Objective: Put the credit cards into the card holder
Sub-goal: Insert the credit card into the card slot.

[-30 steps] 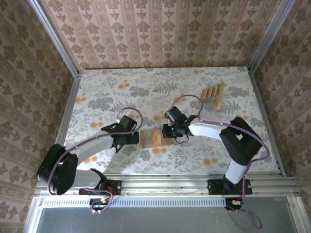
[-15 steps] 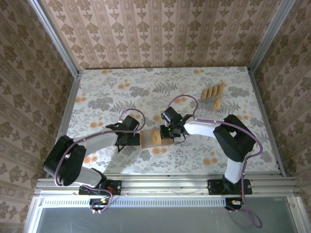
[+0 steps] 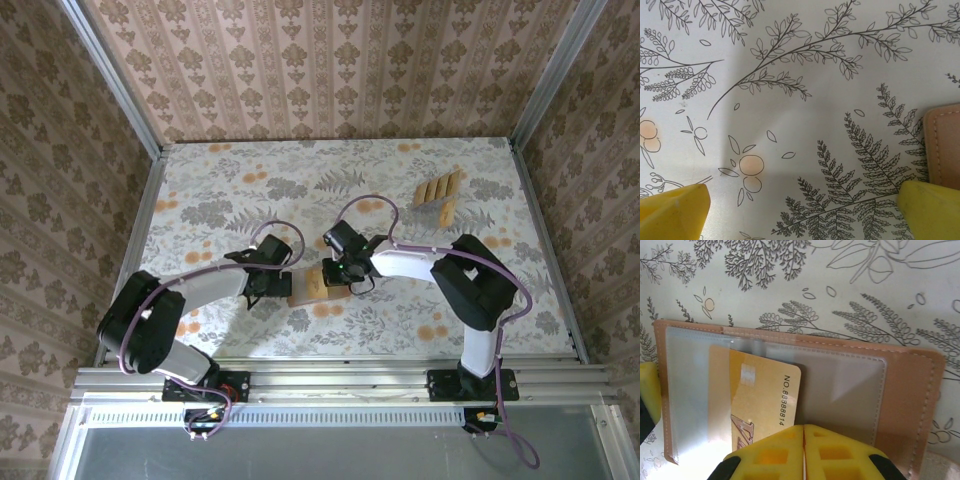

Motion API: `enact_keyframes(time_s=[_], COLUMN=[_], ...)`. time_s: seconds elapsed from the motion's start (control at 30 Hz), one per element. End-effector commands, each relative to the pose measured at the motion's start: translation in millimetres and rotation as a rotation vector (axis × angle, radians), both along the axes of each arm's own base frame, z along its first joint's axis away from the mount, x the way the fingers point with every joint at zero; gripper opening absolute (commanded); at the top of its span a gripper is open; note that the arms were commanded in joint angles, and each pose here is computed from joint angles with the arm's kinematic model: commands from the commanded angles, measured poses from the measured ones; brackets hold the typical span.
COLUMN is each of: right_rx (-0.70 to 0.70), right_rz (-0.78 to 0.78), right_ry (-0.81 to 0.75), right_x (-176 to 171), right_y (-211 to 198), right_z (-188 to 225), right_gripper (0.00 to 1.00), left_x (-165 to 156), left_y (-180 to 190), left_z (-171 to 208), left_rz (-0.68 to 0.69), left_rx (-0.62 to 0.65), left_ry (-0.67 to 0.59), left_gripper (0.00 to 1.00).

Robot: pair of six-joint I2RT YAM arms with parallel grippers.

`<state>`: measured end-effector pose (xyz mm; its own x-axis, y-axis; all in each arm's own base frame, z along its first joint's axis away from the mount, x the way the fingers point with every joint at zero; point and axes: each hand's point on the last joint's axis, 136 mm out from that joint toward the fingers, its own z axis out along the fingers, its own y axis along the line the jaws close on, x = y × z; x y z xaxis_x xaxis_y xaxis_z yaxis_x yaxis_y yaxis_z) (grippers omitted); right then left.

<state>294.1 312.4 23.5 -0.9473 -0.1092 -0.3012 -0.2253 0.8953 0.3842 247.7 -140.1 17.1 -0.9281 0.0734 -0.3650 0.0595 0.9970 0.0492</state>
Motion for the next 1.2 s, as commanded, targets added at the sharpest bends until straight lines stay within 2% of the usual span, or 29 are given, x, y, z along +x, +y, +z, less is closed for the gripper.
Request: enact_keyframes(time_s=[0.0, 0.57, 1.0, 1.17], right_rx=[-0.02, 0.042, 0.06, 0.064], right_rz=[0.021, 0.064, 0.02, 0.017], right_ry=[0.011, 0.041, -0.026, -0.025], right_x=[-2, -8, -6, -8], right_y=[7, 45, 23, 21], right_z=[-2, -3, 28, 28], right_gripper=[0.11, 0.1, 0.15, 0.15], left_x=[-5, -4, 0, -1], left_y=[-10, -13, 6, 13], left_z=[-14, -11, 14, 18], left_rz=[-0.024, -0.026, 0.014, 0.025], left_rx=[-0.015, -0.025, -0.05, -0.051], left_ry=[0.032, 0.018, -0.03, -0.032], left_gripper=[1.0, 1.0, 1.0, 1.0])
